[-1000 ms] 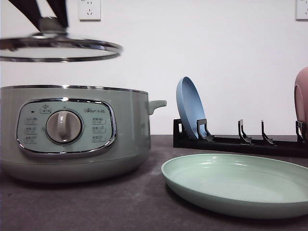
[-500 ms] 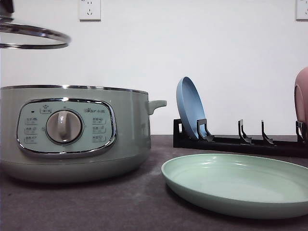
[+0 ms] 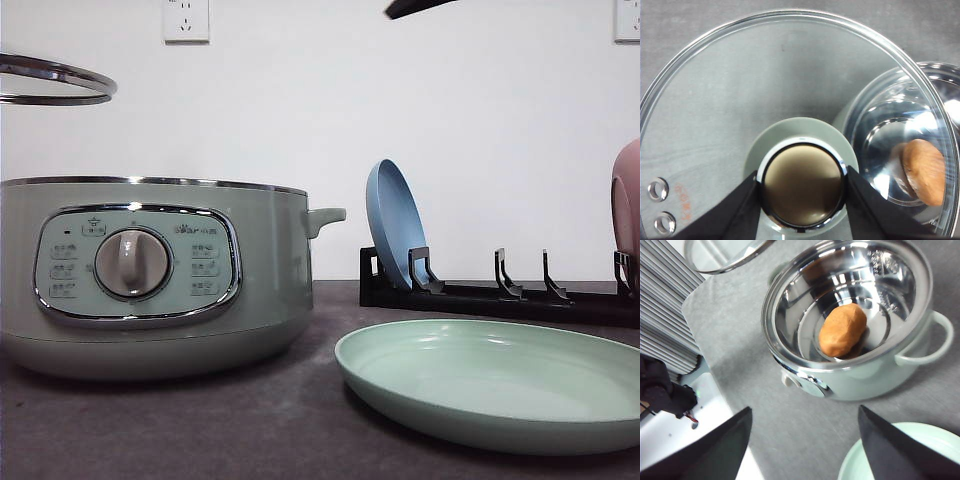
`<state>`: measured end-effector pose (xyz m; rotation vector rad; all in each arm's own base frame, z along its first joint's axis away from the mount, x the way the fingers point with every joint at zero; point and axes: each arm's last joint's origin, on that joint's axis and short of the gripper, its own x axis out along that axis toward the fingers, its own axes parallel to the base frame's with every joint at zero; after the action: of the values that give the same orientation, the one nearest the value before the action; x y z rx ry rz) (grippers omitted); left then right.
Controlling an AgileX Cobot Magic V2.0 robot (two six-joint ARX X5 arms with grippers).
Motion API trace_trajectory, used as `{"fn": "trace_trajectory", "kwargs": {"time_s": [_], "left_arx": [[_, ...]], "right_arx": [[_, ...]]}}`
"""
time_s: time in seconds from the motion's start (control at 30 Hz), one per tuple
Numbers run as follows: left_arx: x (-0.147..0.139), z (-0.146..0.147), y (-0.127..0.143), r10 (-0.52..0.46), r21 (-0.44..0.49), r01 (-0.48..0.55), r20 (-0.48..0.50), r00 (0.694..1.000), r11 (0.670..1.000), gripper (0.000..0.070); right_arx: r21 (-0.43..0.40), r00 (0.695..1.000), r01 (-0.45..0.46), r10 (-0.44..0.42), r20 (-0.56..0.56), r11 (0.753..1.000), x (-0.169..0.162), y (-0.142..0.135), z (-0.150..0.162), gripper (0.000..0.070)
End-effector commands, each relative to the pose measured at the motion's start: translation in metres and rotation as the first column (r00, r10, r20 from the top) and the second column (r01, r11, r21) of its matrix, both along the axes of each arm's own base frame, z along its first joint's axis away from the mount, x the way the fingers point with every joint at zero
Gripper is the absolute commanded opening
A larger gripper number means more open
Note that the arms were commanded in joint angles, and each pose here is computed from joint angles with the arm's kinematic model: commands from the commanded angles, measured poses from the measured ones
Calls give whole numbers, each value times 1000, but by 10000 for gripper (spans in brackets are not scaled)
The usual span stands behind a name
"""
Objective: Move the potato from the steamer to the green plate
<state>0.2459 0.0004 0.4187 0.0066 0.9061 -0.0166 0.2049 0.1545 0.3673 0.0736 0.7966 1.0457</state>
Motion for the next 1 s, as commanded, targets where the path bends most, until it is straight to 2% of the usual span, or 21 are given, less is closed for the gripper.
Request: {"fn": "trace_trajectory", "kwargs": {"time_s": [0.0, 0.2, 0.43, 0.67, 0.97], "left_arx": [[0, 10, 2, -7, 13, 6, 64, 998, 1000, 0], [0, 10, 9, 18, 15, -19, 64, 998, 1000, 0], [-1, 10, 15, 45, 15, -46, 65, 997, 999, 0], [-1, 11, 17, 52, 15, -53, 65, 997, 998, 0], [-1, 11, 17, 52, 15, -53, 66, 996, 998, 0]], "right_arx": [[15, 1000, -12, 12, 5, 1000, 7, 11, 9, 438], [-48, 999, -27, 28, 19, 998, 37, 51, 25, 499], [-128, 999, -31, 35, 29, 991, 76, 98, 25, 502], [-219, 1000, -6, 12, 25, 976, 105, 142, -7, 508], [-356, 1000, 2, 3, 15, 934, 113, 189, -68, 550]]}}
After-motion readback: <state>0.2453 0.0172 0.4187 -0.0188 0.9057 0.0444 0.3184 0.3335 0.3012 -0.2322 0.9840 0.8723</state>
